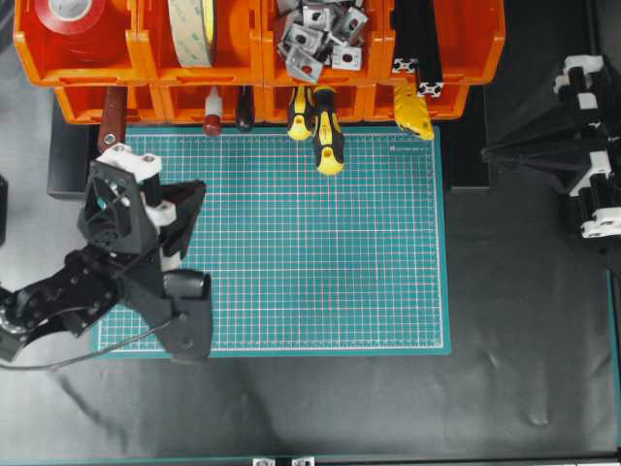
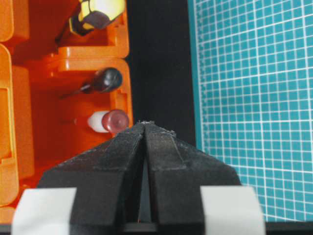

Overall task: Pick red screwdriver from container rack with left arm.
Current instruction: 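Move the left gripper toward the red-handled screwdriver in the rack, then close the left gripper on the red screwdriver handle, then pull the red screwdriver out of the rack toward the mat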

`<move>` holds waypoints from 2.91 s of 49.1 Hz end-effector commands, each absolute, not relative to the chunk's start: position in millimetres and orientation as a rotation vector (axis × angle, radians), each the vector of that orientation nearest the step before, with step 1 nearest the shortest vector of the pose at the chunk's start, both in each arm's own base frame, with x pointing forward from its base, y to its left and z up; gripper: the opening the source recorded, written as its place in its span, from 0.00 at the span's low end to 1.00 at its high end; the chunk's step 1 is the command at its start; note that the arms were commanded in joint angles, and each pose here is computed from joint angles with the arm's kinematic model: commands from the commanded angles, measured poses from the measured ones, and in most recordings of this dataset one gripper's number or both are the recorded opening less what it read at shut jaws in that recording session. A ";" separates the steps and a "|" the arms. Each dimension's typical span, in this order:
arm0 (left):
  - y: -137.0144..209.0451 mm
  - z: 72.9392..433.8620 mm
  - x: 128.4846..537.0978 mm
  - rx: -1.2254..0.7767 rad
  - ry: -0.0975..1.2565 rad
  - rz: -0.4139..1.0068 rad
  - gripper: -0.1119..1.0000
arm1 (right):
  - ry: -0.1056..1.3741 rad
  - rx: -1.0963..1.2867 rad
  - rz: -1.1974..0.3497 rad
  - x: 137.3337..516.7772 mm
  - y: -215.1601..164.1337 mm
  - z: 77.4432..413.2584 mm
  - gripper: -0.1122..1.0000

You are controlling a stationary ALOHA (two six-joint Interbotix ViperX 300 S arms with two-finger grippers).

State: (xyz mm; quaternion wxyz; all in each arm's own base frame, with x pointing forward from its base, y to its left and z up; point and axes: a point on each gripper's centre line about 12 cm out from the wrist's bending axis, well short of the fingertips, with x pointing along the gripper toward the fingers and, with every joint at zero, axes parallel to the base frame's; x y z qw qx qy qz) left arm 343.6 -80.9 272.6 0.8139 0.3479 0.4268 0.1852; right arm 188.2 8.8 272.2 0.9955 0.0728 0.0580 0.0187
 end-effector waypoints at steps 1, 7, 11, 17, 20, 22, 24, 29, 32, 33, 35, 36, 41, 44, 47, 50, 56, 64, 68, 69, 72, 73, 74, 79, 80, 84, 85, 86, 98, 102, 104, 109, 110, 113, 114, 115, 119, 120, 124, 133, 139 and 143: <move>-75.6 286.1 351.3 0.718 0.881 0.416 0.10 | 0.106 0.141 0.047 190.3 10.4 283.7 0.11; -70.0 287.1 356.1 0.705 0.883 0.428 0.10 | 0.122 0.137 0.054 190.0 11.9 281.9 0.11; -66.9 285.9 358.2 0.703 0.888 0.436 0.10 | 0.133 0.137 0.058 189.7 12.8 280.2 0.11; -62.5 283.2 360.2 0.703 0.900 0.447 0.10 | 0.150 0.129 0.065 189.4 14.3 278.2 0.11; -60.2 281.9 360.9 0.699 0.905 0.449 0.10 | 0.156 0.123 0.069 189.2 14.9 277.0 0.11; -58.9 281.3 362.3 0.696 0.903 0.446 0.11 | 0.158 0.119 0.070 189.1 15.2 276.9 0.11; -57.3 280.7 363.2 0.693 0.901 0.444 0.12 | 0.156 0.116 0.074 188.6 15.7 277.3 0.11; -51.4 278.0 365.2 0.686 0.908 0.453 0.29 | 0.153 0.104 0.076 187.1 15.8 276.8 0.11; -49.0 274.4 366.0 0.684 0.916 0.459 0.45 | 0.151 0.098 0.078 186.3 16.0 276.4 0.11; -48.7 273.8 366.6 0.684 0.916 0.457 0.51 | 0.149 0.096 0.078 186.0 16.0 276.7 0.11; -46.6 270.7 367.0 0.680 0.923 0.464 0.62 | 0.148 0.095 0.078 185.5 16.0 276.6 0.11; -45.5 269.1 367.0 0.680 0.927 0.466 0.67 | 0.146 0.093 0.078 185.3 15.9 276.9 0.11; -42.2 262.5 365.6 0.687 0.946 0.469 0.88 | 0.141 0.091 0.079 183.8 15.8 277.6 0.11; -38.2 260.2 364.1 0.688 0.955 0.474 0.92 | 0.140 0.091 0.079 183.0 15.7 278.1 0.11; -34.3 256.8 363.2 0.689 0.962 0.473 0.89 | 0.141 0.089 0.077 182.3 15.4 278.2 0.11; -29.4 254.6 361.7 0.686 0.965 0.469 0.88 | 0.149 0.089 0.077 181.3 15.3 277.2 0.11; -20.0 250.4 359.0 0.674 0.966 0.465 0.89 | 0.157 0.088 0.076 179.7 15.1 276.9 0.11; -13.7 249.7 361.1 0.661 0.960 0.462 0.89 | 0.154 0.088 0.078 178.9 15.3 277.5 0.11; -13.5 249.6 361.8 0.658 0.958 0.462 0.89 | 0.154 0.088 0.078 178.6 15.3 277.2 0.11; -13.6 250.1 362.1 0.658 0.957 0.462 0.89 | 0.155 0.087 0.078 178.8 15.3 276.9 0.11; -13.6 249.0 362.0 0.659 0.960 0.462 0.89 | 0.155 0.087 0.078 178.8 15.3 276.9 0.11; -13.6 249.0 362.0 0.659 0.960 0.462 0.89 | 0.157 0.090 0.076 178.8 15.0 276.2 0.11; -13.6 249.0 362.0 0.659 0.960 0.462 0.89 | 0.157 0.088 0.076 178.8 15.0 276.2 0.11; -13.6 248.9 361.9 0.658 0.960 0.461 0.89 | 0.157 0.088 0.078 178.8 15.3 276.2 0.11; -13.6 248.9 361.9 0.658 0.960 0.461 0.89 | 0.157 0.090 0.078 178.8 15.3 276.2 0.11; -12.8 249.0 362.1 0.658 0.962 0.467 0.88 | 0.157 0.090 0.078 178.8 15.3 276.2 0.11; -12.7 249.0 361.9 0.658 0.963 0.469 0.87 | 0.155 0.090 0.076 178.6 15.0 276.5 0.11; -12.5 249.1 361.8 0.658 0.964 0.470 0.86 | 0.155 0.090 0.078 178.8 15.3 276.4 0.11; -12.9 250.0 362.6 0.658 0.960 0.467 0.56 | 0.152 0.095 0.077 178.8 15.3 276.3 0.11; -13.1 250.5 363.0 0.661 0.959 0.464 0.43 | 0.152 0.096 0.077 178.8 15.3 276.3 0.11; -13.4 252.3 363.5 0.657 0.955 0.464 0.38 | 0.148 0.098 0.078 178.7 15.3 277.4 0.11; -14.5 257.0 364.6 0.655 0.945 0.466 0.36 | 0.149 0.099 0.077 178.6 15.3 276.8 0.11; -14.6 258.0 365.1 0.655 0.943 0.466 0.36 | 0.149 0.101 0.076 178.9 15.1 277.1 0.11; -16.2 262.5 366.7 0.653 0.932 0.465 0.36 | 0.151 0.101 0.077 178.8 15.3 276.5 0.11; -16.9 264.4 367.6 0.651 0.927 0.465 0.36 | 0.151 0.099 0.077 178.8 15.3 276.5 0.11; -18.0 267.0 368.0 0.650 0.922 0.465 0.36 | 0.151 0.101 0.077 178.8 15.3 276.5 0.11; -23.0 282.3 370.2 0.642 0.897 0.478 0.36 | 0.149 0.101 0.077 178.6 15.3 276.8 0.11; -25.2 285.3 369.9 0.644 0.894 0.480 0.35 | 0.149 0.101 0.077 178.6 15.3 276.8 0.11; -33.2 301.1 368.6 0.655 0.885 0.494 0.34 | 0.149 0.101 0.077 178.6 15.3 276.8 0.11; -63.3 334.8 359.4 0.698 0.866 0.491 0.34 | 0.149 0.101 0.077 178.6 15.3 276.8 0.11; -89.5 352.1 347.7 0.706 0.841 0.468 0.34 | 0.149 0.101 0.077 178.6 15.3 276.8 0.11; -111.3 364.3 339.9 0.706 0.808 0.433 0.34 | 0.145 0.103 0.077 178.0 15.2 278.1 0.11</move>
